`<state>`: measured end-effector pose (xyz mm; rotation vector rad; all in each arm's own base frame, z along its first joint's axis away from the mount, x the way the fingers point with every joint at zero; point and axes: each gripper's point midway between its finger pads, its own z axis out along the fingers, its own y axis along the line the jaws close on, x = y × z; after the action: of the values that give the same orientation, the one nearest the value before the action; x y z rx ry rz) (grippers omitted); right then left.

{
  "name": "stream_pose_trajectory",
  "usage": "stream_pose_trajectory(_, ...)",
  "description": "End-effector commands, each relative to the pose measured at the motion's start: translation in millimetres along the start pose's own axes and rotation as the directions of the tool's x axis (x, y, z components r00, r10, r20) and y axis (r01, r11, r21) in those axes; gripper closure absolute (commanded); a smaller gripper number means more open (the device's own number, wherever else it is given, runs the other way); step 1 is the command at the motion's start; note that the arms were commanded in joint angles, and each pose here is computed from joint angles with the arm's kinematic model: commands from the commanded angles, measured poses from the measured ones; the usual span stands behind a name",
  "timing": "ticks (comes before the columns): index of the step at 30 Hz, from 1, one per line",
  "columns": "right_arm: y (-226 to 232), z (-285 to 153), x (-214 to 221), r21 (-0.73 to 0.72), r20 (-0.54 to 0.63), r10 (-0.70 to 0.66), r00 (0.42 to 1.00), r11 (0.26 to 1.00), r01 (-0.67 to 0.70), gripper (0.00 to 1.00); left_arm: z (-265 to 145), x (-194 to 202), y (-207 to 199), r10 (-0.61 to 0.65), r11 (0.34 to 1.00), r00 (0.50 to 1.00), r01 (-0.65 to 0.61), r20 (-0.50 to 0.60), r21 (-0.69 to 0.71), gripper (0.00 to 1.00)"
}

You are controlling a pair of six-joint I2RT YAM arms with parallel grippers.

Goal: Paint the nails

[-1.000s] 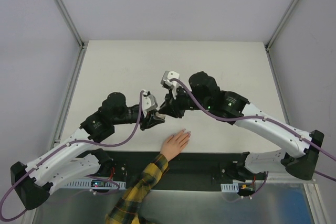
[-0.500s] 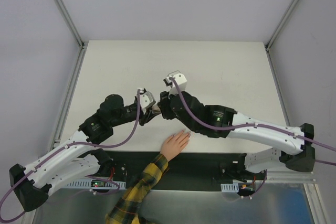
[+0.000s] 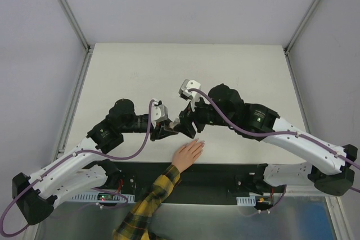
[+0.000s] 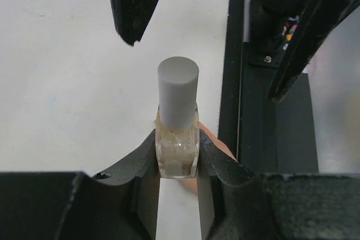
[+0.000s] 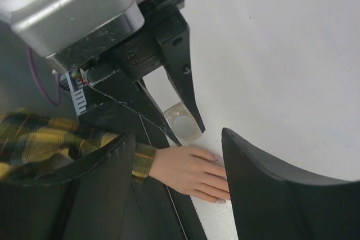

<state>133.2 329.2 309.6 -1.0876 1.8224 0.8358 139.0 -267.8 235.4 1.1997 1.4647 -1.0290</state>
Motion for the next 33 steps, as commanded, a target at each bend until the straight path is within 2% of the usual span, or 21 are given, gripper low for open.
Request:
stream_pose_trajectory(1, 20.9, -3.7, -2.0, -0.184, 0.002, -0.118, 0.993, 0.976, 0.117, 0.41, -0.3, -30.2, -27.2, 0.025, 0.984, 0.996, -0.039, 0.08, 0.172, 1.0)
stream_pose_trajectory(7, 12.3, -2.5, -1.9, -0.186, 0.0, -0.121, 0.993, 0.975, 0.119, 0.53, 0.5, -28.7, -29.5, 0.017, 0.981, 0.997, -0.031, 0.075, 0.19, 1.0)
stream_pose_trajectory(16, 15.8, 7.5, 6.0, -0.227, -0.027, -0.135, 0.991, 0.966, 0.125, 0.59, 1.5, -28.2, -27.0, 0.012, 0.984, 0.997, -0.025, 0.071, 0.178, 1.0)
stream_pose_trajectory(23, 18.1, 12.5, 4.7, -0.243, -0.02, -0.134, 0.991, 0.962, 0.125, 0.74, 1.9, -27.0, -24.0, 0.013, 0.987, 0.998, -0.024, 0.069, 0.16, 1.0)
stream_pose_trajectory(24, 18.0, 13.2, 5.3, -0.243, -0.022, -0.132, 0.991, 0.962, 0.123, 0.83, 1.9, -27.9, -21.9, 0.017, 0.989, 0.997, -0.027, 0.07, 0.148, 1.0)
stream_pose_trajectory(26, 17.8, 13.7, 5.7, -0.24, -0.026, -0.121, 0.992, 0.964, 0.112, 0.89, 1.6, -28.1, -19.4, 0.02, 0.991, 0.997, -0.029, 0.071, 0.131, 1.0)
stream_pose_trajectory(27, 17.7, 13.9, 6.3, -0.239, -0.029, -0.117, 0.993, 0.965, 0.107, 0.97, 1.2, -28.9, -15.8, 0.025, 0.994, 0.997, -0.033, 0.073, 0.108, 1.0)
stream_pose_trajectory(28, 17.6, 13.9, 6.3, -0.235, -0.032, -0.107, 0.994, 0.967, 0.096, 0.99, 1.2, -29.1, -13.2, 0.027, 0.995, 0.997, -0.034, 0.073, 0.092, 1.0)
stream_pose_trajectory(33, 10.0, 20.7, 9.0, -0.174, -0.041, -0.029, 0.999, 0.985, 0.021, 0.99, -3.8, -30.1, 12.6, 0.059, 0.996, 0.996, -0.054, 0.073, -0.073, 1.0)
